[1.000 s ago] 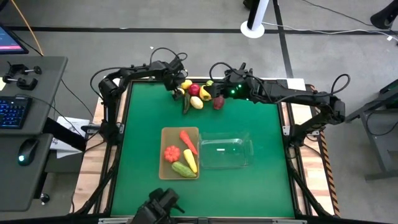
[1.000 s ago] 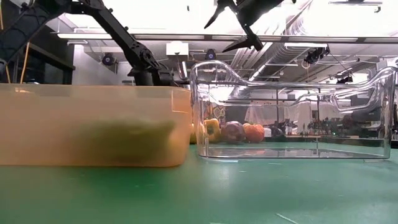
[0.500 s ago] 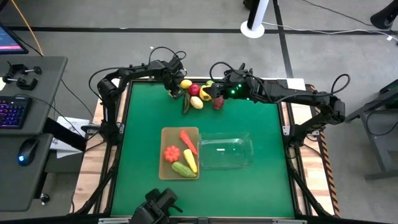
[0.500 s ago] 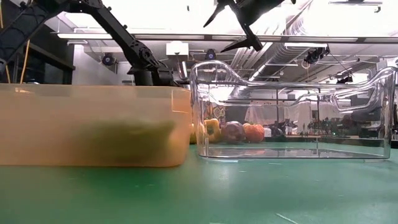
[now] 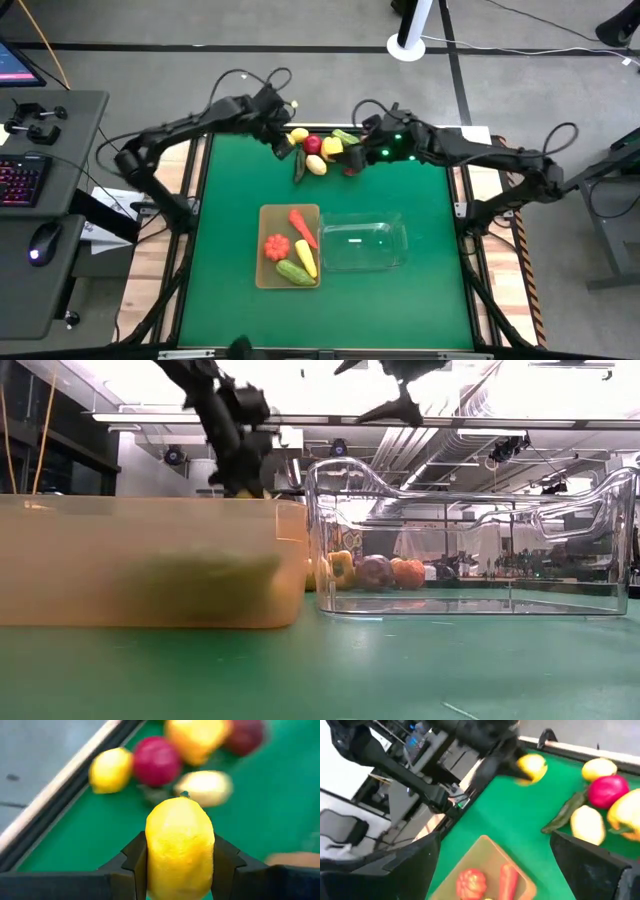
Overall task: Sort produce into baskets
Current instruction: Put the left lemon into the transparent bin, then put the green chili pepper into the orange bin
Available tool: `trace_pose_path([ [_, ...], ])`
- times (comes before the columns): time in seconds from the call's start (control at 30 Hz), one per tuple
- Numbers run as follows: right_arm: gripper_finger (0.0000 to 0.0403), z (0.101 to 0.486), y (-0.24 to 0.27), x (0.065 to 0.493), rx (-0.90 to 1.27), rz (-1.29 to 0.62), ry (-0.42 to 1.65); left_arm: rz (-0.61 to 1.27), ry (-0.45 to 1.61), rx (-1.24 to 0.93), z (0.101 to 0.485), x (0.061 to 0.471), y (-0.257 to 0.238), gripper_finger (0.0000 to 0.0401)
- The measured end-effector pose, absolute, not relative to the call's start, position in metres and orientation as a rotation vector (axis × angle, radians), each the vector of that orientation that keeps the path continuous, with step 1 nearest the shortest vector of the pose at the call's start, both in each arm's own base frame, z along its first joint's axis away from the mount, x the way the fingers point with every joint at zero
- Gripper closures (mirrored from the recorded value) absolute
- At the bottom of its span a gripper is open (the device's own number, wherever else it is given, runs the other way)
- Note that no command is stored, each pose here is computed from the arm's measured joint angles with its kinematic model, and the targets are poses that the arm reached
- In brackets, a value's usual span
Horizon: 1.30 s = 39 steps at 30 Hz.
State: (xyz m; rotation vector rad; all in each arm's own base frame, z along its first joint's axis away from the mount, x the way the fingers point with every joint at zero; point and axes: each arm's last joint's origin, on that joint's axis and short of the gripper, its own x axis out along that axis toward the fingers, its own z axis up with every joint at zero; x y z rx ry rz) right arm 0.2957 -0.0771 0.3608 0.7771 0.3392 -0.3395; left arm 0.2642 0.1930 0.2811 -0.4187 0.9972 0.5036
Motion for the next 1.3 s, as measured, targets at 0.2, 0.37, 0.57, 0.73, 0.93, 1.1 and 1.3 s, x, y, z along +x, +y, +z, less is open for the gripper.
trace_pose_path([
  [0.2, 0.0033, 0.393, -0.066, 0.255, 0.714, -0.317, 0.271, 0.395, 0.846, -0.466, 0.299, 0.282, 0.109, 0.028],
  [0.37, 0.0033, 0.41, -0.053, 0.23, 0.624, -0.335, 0.218, 0.316, 0.721, -0.479, 0.296, 0.31, 0.042, 0.028],
  [0.57, 0.0033, 0.411, -0.03, 0.218, 0.537, -0.298, 0.29, 0.191, 0.629, -0.48, 0.28, 0.344, -0.027, 0.028],
  [0.73, 0.0033, 0.408, -0.014, 0.212, 0.533, -0.277, 0.339, 0.106, 0.581, -0.499, 0.271, 0.368, -0.059, 0.0257],
  [0.93, 0.0033, 0.408, 0.006, 0.21, 0.517, -0.27, 0.348, 0.083, 0.604, -0.466, 0.272, 0.394, -0.068, 0.0169],
  [1.1, 0.0033, 0.407, 0.016, 0.208, 0.481, -0.294, 0.346, 0.026, 0.601, -0.422, 0.287, 0.405, -0.062, 0.0121],
  [1.3, 0.0033, 0.407, 0.013, 0.205, 0.516, -0.404, 0.315, 0.216, 0.667, -0.331, 0.325, 0.385, -0.01, 0.0108],
])
